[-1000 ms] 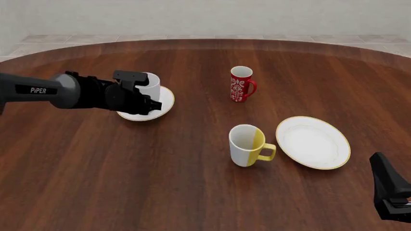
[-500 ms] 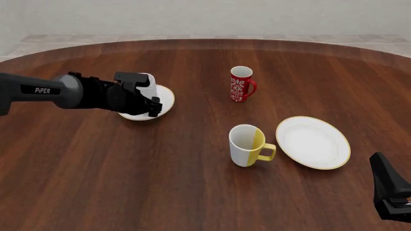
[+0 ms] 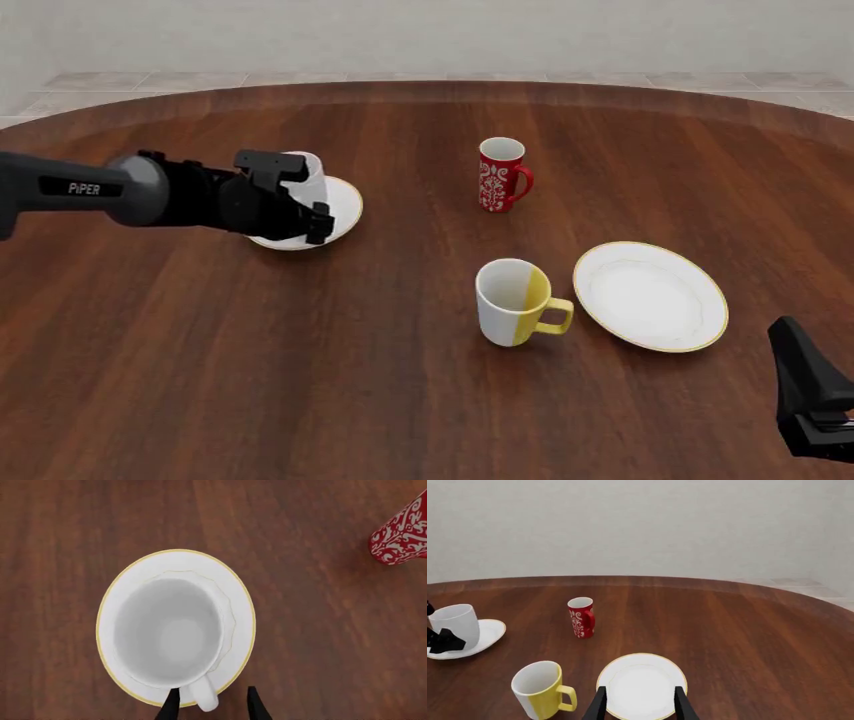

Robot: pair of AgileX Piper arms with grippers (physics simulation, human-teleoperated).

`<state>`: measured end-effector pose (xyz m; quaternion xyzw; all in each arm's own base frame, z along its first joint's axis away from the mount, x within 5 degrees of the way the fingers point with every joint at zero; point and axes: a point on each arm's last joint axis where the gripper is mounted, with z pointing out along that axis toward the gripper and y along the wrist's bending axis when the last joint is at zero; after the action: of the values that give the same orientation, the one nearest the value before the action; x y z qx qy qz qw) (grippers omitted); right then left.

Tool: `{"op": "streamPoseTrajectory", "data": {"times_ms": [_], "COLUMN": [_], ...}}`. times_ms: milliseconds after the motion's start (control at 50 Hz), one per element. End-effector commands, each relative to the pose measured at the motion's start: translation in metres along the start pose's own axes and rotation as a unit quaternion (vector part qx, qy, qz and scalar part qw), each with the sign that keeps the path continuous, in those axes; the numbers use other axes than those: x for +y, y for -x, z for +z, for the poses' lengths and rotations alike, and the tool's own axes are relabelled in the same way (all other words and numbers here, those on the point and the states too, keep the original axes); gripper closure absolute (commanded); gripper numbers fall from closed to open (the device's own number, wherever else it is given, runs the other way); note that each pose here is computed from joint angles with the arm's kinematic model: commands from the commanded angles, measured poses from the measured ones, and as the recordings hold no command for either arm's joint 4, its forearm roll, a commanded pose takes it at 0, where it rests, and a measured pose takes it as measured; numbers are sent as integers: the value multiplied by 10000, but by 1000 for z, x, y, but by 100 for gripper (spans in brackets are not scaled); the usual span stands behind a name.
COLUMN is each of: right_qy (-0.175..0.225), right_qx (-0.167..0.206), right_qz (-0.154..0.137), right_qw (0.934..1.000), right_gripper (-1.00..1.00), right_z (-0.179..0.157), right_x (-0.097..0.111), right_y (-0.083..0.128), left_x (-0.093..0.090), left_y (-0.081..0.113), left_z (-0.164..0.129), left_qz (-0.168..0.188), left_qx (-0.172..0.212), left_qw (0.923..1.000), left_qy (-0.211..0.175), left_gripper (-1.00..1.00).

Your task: Put the white mug on the left plate.

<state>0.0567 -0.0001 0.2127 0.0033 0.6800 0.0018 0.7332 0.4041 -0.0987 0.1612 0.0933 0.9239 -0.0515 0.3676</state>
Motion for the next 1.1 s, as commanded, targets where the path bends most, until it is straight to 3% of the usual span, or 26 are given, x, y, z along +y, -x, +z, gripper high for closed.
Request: {"op": "streamPoseTrajectory", "data": {"times_ms": [20, 520, 1100], "right_qy": [-3, 27, 82], "right_qx": [-19, -59, -59], "right_qz": [1, 26, 5], "right_qw": [10000, 10000, 9999], "right_gripper": [-100, -100, -100], "right_z": [0, 0, 0], "right_x": [0, 0, 1], "right_y": [1, 2, 2], "left_x": [2, -1, -6], "left_y": [-1, -4, -9], "left_z": [-4, -35, -105], "left_qz": [26, 242, 402], "left_qx": [-20, -142, -488], "left_qw": [10000, 9996, 9980], "left_qy": [16, -10, -71], "left_gripper": [-100, -100, -100]}}
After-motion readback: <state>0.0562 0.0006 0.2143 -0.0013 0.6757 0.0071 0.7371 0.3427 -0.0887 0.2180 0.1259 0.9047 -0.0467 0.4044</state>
